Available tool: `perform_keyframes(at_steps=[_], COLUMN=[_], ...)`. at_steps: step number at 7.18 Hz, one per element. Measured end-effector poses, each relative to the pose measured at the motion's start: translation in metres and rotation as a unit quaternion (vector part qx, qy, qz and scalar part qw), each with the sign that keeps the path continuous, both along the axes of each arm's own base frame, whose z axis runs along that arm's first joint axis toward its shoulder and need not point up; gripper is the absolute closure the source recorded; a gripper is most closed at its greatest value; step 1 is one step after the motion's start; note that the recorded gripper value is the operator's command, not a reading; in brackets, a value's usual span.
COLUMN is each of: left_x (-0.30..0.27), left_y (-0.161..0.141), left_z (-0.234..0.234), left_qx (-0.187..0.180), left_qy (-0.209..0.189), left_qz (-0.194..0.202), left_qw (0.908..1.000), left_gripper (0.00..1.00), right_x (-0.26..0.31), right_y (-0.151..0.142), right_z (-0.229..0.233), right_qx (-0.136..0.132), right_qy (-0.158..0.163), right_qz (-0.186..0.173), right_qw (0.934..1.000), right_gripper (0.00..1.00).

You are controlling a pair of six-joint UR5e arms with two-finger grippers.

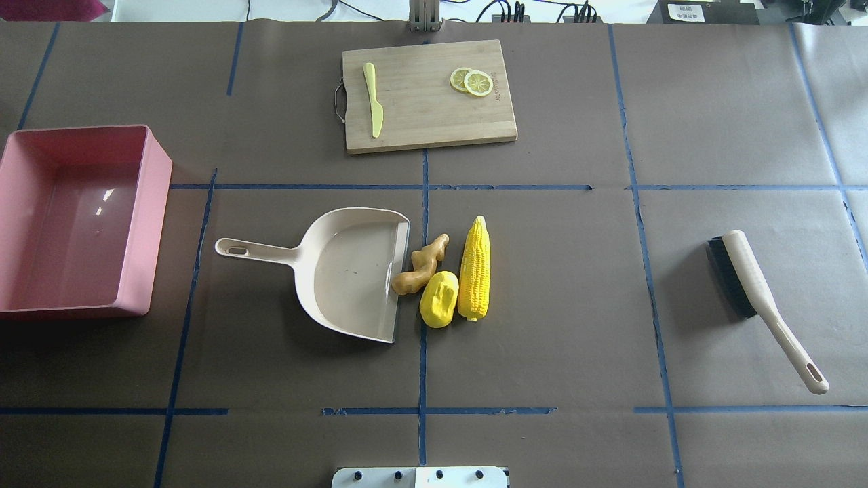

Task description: Sweep and dump trash into bin

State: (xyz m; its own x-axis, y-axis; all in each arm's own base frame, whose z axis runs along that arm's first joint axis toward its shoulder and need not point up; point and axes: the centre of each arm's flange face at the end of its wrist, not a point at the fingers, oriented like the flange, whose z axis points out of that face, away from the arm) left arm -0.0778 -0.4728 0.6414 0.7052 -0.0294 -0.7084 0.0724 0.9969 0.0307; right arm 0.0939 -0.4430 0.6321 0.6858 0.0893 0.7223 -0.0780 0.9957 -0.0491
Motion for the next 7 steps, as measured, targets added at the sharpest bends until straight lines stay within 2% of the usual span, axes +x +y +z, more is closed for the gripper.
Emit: perform_keyframes(at_steps=[3,6,7], left_x=[0.002,0.014,0.031], left_y=[-0.006,-0.019,-0.026], left_z=[-0.014,-0.053,-0.067], left_qx=[0.017,0.079,0.108], left_qy=[-0.002,-0.004,-0.003], left_qz=[0.003,0.017,0.034], left_qw=[0.9999,0.9967,0.9935], left_gripper=[0.0,0.0,0.0], right_x=[0.0,-0.001,-0.002], right_y=[-0.001,-0.005,-0.007], right_z=[-0.004,-0.012,-0.023], right_qx=[-0.003,0.004,0.016], right_qy=[-0.001,-0.002,-0.003], right_qz=[0.007,0.009,0.007], right_qw=[1.0,1.0,0.9998], right_gripper=[0.0,0.0,0.0])
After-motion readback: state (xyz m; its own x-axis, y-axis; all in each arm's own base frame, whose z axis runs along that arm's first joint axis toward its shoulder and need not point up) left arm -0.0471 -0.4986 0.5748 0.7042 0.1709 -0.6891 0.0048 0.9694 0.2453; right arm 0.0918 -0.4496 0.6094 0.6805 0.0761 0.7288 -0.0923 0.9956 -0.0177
